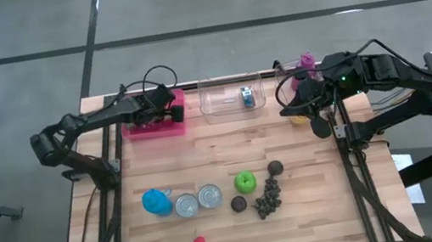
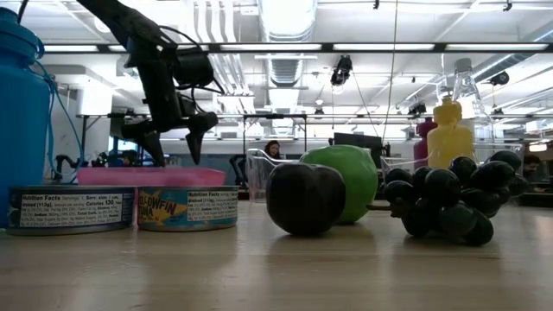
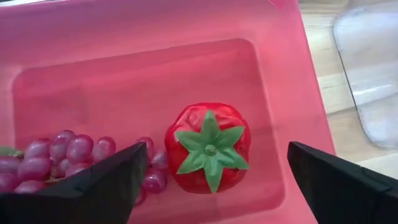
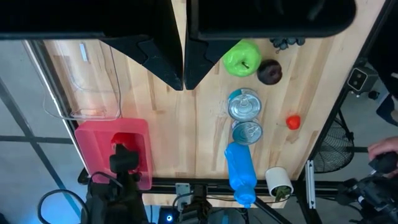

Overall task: Pick & Place Food Item
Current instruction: Put the green apple into the red transparent bin

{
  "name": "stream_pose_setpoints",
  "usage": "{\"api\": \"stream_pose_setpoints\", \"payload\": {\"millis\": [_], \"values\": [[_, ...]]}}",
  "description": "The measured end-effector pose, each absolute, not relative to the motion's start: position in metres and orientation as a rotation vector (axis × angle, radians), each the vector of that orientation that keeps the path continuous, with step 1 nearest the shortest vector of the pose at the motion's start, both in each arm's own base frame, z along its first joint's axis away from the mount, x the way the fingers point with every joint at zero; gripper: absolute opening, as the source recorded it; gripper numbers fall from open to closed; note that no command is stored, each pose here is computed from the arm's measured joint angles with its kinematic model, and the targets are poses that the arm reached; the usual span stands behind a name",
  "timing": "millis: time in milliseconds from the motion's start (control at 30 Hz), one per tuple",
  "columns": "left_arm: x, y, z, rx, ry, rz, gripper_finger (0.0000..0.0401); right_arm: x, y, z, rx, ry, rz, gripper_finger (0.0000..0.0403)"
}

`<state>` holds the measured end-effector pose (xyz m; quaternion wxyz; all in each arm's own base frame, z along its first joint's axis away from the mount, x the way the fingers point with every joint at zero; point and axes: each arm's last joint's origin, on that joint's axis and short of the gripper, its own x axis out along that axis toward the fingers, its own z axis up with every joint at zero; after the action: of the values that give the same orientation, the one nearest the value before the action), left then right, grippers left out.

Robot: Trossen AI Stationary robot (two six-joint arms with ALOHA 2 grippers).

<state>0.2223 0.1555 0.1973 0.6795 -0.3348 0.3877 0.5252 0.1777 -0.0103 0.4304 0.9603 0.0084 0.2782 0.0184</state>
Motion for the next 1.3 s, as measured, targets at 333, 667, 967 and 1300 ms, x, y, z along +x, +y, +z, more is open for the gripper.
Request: {"api": "stream_pose_setpoints", "payload": {"millis": [333,667,967,1300], "values": [[0.223,0.155,0.207,-0.774,0.851,1.169,0.0386,0.178,-0.010,0.430,0.017,0.564,0.037,0.0013],[0.219,0.148,0.264,-0.804,0.710,1.039,0.0346,0.178,-0.010,0.430,0.017,0.564,0.037,0.0013],[0.215,0.117,0.293,-0.820,0.596,0.901,0.0263,0.178,-0.010,0.430,0.017,0.564,0.037,0.0013],[0.243,0.060,0.305,-0.568,0.587,0.556,0.0132,0.178,-0.010,0.430,0.017,0.564,0.037,0.0013]]}}
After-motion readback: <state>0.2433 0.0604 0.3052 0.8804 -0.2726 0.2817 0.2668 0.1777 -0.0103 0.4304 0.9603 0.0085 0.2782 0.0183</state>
